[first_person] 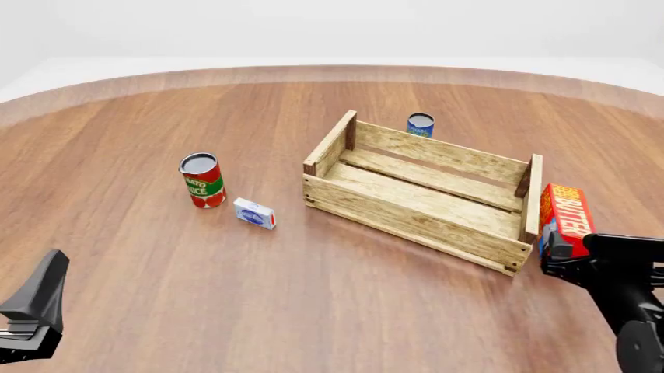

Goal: Pick up the butter and put it in the tray.

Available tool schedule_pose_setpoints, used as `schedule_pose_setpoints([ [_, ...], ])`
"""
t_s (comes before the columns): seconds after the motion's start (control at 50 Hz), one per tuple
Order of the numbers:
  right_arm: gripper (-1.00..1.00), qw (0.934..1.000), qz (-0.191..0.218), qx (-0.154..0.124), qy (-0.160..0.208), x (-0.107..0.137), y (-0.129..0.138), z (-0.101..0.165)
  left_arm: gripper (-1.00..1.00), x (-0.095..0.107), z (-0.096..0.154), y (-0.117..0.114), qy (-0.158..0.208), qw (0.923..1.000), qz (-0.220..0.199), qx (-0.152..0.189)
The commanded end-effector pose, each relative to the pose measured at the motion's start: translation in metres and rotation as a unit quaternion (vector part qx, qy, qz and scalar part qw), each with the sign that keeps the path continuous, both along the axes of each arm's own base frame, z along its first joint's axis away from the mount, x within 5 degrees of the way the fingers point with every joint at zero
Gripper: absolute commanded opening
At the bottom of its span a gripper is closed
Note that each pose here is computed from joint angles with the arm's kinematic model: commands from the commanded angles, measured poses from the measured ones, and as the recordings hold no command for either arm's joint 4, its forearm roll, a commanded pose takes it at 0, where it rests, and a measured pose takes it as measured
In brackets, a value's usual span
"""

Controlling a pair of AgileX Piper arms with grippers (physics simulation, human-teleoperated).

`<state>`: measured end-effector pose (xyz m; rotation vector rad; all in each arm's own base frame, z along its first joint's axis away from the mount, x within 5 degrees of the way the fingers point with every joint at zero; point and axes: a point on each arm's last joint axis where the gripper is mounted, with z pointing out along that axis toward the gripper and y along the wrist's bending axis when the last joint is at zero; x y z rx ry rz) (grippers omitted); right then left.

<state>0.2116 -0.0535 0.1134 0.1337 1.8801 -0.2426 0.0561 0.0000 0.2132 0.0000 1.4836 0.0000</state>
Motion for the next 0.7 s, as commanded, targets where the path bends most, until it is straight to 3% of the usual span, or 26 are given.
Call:
schedule_pose_setpoints([
  [0.02, 1.0, 1.0, 0.0, 0.001, 0.005, 0.0015, -0.0003, -0.003, 1.0, 0.0, 0.0, 0.0, 0.0, 1.0, 0.0, 0.0],
  [0.7, 1.0, 0.9999, -0.002, 0.001, 0.012, 0.0104, -0.004, -0.01, 1.0, 0.0, 0.0, 0.0, 0.0, 1.0, 0.0, 0.0],
])
